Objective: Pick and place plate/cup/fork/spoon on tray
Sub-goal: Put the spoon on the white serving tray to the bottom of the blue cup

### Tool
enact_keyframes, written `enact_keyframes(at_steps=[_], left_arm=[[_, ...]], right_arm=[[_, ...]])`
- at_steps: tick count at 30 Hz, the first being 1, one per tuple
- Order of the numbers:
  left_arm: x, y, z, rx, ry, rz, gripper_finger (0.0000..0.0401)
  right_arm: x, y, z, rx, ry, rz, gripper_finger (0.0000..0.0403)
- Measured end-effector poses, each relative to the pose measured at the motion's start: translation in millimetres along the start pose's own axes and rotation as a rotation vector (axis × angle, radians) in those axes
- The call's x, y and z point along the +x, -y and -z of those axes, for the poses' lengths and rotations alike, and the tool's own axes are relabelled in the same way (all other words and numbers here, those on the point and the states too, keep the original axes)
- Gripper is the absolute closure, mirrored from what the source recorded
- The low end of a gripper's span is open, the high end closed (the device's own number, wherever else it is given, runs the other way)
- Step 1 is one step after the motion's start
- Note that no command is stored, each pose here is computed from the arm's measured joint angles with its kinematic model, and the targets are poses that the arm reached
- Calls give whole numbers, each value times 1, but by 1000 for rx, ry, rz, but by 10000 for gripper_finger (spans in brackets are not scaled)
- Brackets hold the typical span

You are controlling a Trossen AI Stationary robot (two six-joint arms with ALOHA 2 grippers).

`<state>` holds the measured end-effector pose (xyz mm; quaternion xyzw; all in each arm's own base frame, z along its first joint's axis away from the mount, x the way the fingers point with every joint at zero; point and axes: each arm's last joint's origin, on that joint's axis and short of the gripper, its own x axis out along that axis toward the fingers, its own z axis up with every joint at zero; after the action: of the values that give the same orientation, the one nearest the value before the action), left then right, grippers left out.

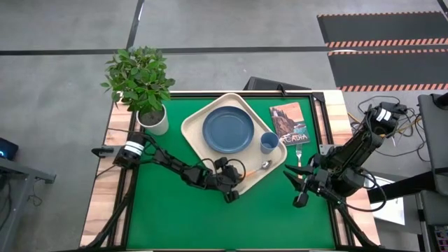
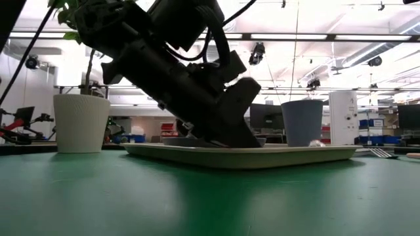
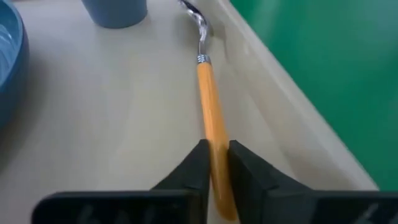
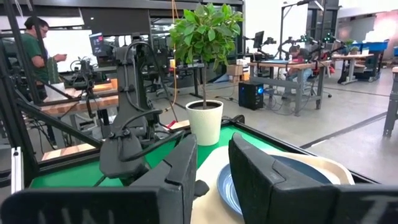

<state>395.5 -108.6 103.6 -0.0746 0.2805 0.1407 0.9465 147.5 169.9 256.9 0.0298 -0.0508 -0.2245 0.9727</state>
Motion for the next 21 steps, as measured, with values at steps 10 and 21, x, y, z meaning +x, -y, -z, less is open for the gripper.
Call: enact_keyframes(at_steps=[10,21], left_arm=[[-19,-1,-15,19,13,-16,389],[-38,2,-17,196,33,-191,390]], right_arm=[[0,0,0,-4,0,-1,323],[0,0,0,-7,-1,-1,328]])
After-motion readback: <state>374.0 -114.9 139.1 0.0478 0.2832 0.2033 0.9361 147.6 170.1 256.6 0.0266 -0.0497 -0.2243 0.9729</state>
